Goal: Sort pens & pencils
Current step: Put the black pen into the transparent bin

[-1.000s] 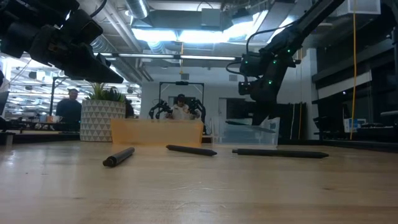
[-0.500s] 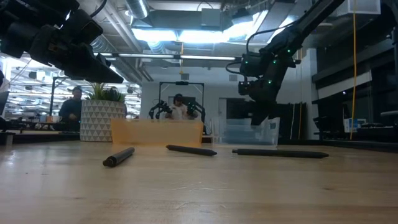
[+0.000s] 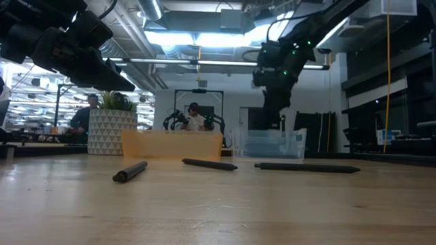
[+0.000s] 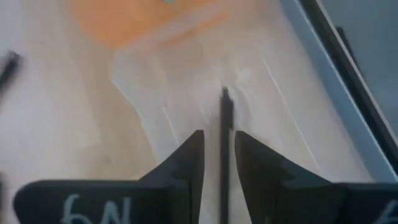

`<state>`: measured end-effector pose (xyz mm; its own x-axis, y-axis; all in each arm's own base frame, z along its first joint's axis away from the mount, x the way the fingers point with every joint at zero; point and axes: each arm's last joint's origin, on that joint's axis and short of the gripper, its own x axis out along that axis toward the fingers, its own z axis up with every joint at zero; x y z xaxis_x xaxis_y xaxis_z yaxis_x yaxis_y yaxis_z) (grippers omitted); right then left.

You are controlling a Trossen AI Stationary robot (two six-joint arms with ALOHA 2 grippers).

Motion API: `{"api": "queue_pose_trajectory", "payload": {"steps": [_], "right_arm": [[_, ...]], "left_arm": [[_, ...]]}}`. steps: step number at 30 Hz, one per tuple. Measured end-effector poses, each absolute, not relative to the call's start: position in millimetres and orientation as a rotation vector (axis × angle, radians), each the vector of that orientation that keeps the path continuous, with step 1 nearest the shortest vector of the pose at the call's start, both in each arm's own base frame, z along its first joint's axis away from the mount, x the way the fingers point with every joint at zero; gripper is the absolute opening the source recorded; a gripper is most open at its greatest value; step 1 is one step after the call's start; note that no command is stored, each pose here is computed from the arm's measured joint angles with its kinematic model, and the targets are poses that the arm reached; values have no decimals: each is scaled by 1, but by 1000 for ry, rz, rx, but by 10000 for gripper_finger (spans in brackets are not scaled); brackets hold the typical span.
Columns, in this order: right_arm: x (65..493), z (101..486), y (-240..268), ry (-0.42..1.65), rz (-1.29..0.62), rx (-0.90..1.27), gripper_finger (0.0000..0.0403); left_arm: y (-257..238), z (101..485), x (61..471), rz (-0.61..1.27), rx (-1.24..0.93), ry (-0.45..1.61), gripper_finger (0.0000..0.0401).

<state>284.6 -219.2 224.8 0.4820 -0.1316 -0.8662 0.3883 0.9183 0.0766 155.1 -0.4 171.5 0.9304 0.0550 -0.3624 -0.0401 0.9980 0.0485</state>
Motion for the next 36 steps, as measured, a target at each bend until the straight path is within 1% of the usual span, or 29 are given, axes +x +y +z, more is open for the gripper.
{"api": "queue_pose_trajectory", "payload": {"steps": [3,8,12,16,19,23,29,33,36], "right_arm": [[290,233,-218,976,-276,315,92],[296,238,-208,955,-166,337,92],[298,245,-200,938,-142,318,92],[295,261,-192,899,-139,292,92],[289,275,-183,856,-137,266,92],[278,283,-164,795,-129,245,92],[256,282,-134,661,-132,199,92],[240,279,-116,614,-187,169,92],[231,273,-104,578,-176,165,92]], "left_arm": [[0,170,154,51,25,392,64],[0,168,154,52,19,412,64],[0,168,154,52,18,413,64],[0,168,154,52,17,413,64],[-1,168,154,55,3,412,64],[-1,168,154,56,0,412,64],[-1,168,154,56,0,412,64],[-1,168,154,55,-2,406,64],[-2,169,154,49,-1,404,64]]}}
